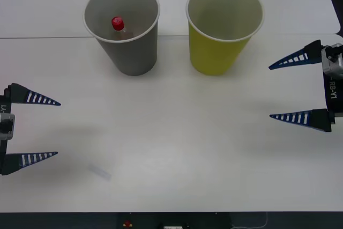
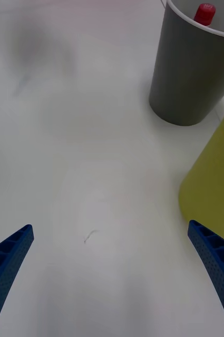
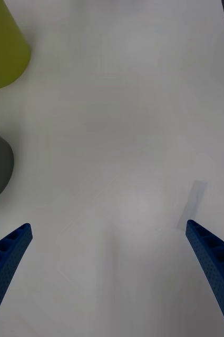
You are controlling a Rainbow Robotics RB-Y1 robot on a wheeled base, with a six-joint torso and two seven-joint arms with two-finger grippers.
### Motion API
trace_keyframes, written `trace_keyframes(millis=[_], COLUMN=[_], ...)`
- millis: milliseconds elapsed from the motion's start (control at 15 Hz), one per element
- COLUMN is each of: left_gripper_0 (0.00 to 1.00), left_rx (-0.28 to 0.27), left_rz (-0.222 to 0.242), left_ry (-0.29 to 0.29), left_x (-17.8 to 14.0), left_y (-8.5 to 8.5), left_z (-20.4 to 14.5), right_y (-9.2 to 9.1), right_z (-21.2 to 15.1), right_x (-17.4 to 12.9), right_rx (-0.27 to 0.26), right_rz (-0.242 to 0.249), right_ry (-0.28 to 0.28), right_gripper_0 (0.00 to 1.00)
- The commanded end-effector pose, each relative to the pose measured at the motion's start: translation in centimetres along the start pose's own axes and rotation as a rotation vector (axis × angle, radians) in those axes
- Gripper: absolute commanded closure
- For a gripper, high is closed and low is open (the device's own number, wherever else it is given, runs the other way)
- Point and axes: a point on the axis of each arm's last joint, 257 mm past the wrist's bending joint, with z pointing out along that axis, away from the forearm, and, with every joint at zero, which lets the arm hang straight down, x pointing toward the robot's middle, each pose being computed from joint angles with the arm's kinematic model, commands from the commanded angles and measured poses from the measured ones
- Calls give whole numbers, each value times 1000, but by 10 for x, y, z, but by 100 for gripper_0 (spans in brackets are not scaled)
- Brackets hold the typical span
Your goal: Put the can into the green bin and the plastic bottle into the gray bin
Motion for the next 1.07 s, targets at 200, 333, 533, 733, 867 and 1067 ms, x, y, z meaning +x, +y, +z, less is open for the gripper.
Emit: trace_keyframes(millis=[200, 333, 533, 733, 867, 1067], left_gripper_0=[0, 0, 0, 0, 0, 0], left_rx=[0, 0, 0, 0, 0, 0], left_rz=[0, 0, 0, 0, 0, 0], left_ry=[0, 0, 0, 0, 0, 0], left_x=[0, 0, 0, 0, 0, 0], left_y=[0, 0, 0, 0, 0, 0], left_z=[0, 0, 0, 0, 0, 0], right_y=[27, 35, 46, 46, 47, 47], right_z=[0, 2, 7, 6, 6, 6], right_x=[9, 12, 19, 29, 31, 34], right_rx=[32, 46, 58, 77, 77, 80], right_rz=[16, 25, 49, 36, 39, 46], right_ry=[3, 0, -9, 15, 18, 30], right_gripper_0=[0, 0, 0, 0, 0, 0])
